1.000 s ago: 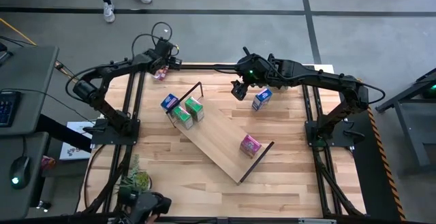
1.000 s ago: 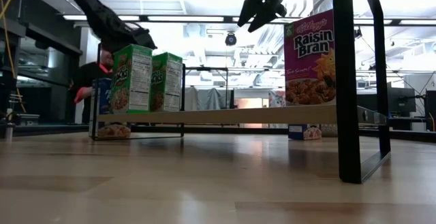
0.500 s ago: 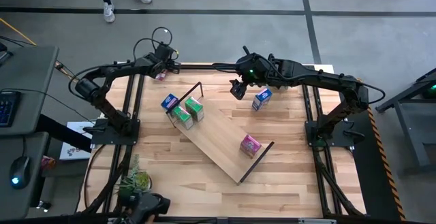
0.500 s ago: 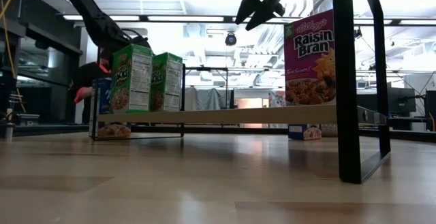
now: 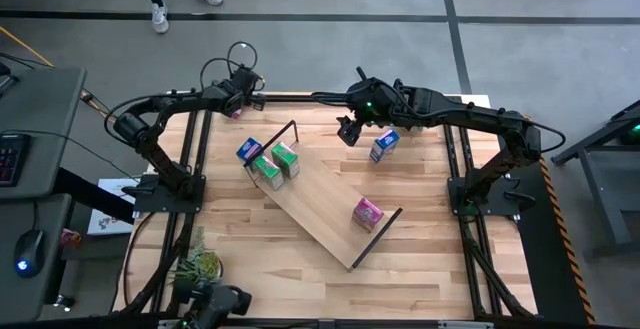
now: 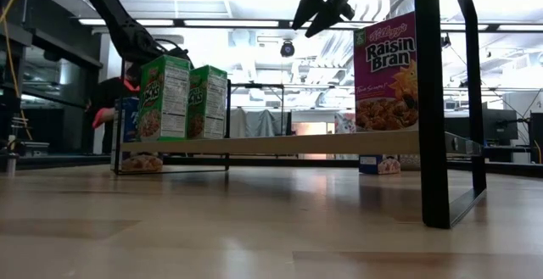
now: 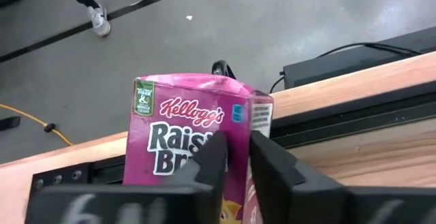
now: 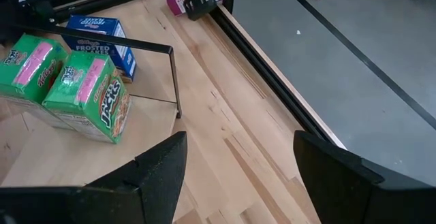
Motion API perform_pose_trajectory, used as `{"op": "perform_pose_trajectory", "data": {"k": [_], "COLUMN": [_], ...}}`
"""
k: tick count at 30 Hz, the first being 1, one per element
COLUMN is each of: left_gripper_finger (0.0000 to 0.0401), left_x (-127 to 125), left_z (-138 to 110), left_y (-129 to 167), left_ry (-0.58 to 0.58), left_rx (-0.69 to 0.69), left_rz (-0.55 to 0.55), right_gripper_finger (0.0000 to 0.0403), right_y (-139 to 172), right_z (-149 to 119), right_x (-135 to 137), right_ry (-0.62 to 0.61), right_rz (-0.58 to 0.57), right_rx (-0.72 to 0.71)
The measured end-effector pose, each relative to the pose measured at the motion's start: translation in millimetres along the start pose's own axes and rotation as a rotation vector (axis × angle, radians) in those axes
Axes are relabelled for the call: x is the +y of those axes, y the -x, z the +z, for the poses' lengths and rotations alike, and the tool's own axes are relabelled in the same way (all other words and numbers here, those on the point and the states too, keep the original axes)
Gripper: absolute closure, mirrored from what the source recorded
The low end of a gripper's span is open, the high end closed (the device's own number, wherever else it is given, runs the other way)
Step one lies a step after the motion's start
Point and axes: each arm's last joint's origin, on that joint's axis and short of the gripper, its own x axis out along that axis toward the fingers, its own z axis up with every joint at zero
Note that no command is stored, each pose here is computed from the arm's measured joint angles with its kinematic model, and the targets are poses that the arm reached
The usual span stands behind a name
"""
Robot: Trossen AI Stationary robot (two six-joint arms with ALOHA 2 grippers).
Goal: Stack cereal on shelf
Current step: Put the pink cereal box on the shelf
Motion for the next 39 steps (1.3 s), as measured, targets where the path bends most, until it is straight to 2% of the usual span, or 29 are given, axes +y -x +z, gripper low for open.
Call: {"op": "perform_pose_trajectory", "data": {"k": [3,8,12,17,23,27,32,36,39], "left_gripper_finger": [0.039,0.0398,0.0399,0.04,0.04,0.04,0.0401,0.0401,0.0401], "left_x": [-2.6,-2.5,2.7,13.4,27.6,32.5,29.3,11.7,-11.7], "left_z": [-0.7,-0.5,4.5,16.6,26.2,20.9,-1.0,-26.4,-46.7], "left_y": [1.5,3.2,15.9,51.7,122.2,182.6,249.1,289.0,316.1], "left_ry": [-0.019,-0.023,-0.018,0.002,0.038,0.03,-0.033,-0.15,-0.244], "left_rx": [-0.003,-0.005,-0.033,-0.136,-0.351,-0.539,-0.728,-0.782,-0.809], "left_rz": [0.002,-0.003,-0.018,-0.046,-0.148,-0.332,-0.599,-0.898,-1.124], "right_gripper_finger": [0.0141,0.0141,0.0141,0.0141,0.0141,0.0141,0.0141,0.0141,0.0141], "right_y": [0.0,0.0,0.0,0.0,0.0,0.0,4.0,18.3,32.7], "right_z": [0.0,0.0,0.0,0.1,0.2,0.2,0.9,3.2,5.0], "right_x": [0.1,0.0,0.1,0.1,0.0,-0.3,-1.5,-6.0,-10.3], "right_ry": [-0.003,-0.003,-0.003,-0.003,-0.001,0.044,0.105,0.121,0.107], "right_rz": [0.001,0.001,0.002,0.002,0.0,-0.005,-0.009,-0.03,-0.041], "right_rx": [0.0,0.0,0.0,-0.001,-0.002,-0.002,-0.011,-0.048,-0.085]}}
